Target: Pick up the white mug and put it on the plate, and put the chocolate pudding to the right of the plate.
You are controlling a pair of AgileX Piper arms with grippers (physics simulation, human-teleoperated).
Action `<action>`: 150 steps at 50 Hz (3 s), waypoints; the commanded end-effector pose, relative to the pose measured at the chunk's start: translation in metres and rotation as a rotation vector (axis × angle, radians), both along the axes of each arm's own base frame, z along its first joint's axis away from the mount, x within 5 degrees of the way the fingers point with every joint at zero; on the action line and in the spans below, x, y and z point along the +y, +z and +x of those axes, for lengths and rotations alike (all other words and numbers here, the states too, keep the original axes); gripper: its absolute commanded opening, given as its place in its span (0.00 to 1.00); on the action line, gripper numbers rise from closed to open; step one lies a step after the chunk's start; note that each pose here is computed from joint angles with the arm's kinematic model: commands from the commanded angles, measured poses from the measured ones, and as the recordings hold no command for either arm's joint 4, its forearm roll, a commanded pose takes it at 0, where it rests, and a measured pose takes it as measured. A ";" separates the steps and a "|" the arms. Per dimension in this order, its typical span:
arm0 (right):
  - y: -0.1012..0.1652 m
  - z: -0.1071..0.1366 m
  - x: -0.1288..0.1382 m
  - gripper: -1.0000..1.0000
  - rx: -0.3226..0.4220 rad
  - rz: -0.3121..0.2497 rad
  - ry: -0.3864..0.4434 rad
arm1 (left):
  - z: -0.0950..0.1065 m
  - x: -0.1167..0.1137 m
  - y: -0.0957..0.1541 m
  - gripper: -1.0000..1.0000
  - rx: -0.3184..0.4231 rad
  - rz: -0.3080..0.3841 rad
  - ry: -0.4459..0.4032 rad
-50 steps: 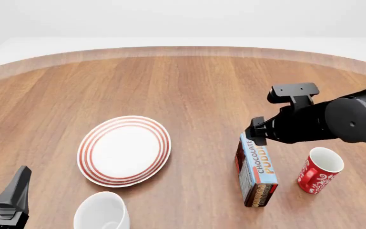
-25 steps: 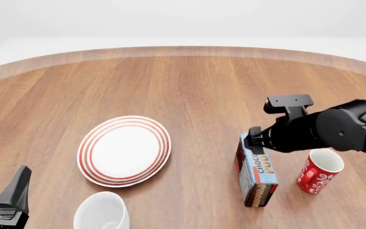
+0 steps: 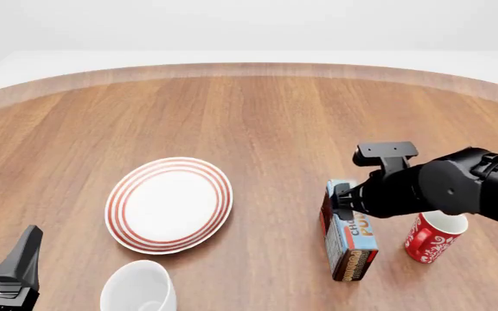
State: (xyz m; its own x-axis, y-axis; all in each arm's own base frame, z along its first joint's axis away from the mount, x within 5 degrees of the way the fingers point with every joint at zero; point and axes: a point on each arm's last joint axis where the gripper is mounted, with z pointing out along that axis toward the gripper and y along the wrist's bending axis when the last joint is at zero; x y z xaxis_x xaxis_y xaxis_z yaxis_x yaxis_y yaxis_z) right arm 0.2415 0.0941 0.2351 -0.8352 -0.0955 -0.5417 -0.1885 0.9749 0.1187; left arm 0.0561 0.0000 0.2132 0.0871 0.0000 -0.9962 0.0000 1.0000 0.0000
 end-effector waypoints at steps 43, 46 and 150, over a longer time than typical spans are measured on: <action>-0.046 0.000 0.009 1.00 0.099 -0.014 -0.010 | 0.000 0.000 0.000 1.00 0.000 0.000 0.000; -0.048 -0.001 0.009 1.00 0.103 -0.015 -0.008 | 0.000 0.000 0.000 1.00 0.000 0.000 0.000; 0.018 0.040 0.049 0.00 -0.038 0.135 -0.048 | 0.000 0.000 0.000 1.00 0.000 0.000 0.000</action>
State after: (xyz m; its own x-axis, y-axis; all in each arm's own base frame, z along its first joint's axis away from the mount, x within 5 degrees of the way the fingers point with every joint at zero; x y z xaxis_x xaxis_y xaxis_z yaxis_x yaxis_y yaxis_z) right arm 0.2745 0.1361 0.2588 -0.8075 -0.0085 -0.5898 -0.1714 0.9601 0.2208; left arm 0.0561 0.0000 0.2132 0.0871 0.0000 -0.9962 0.0000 1.0000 0.0000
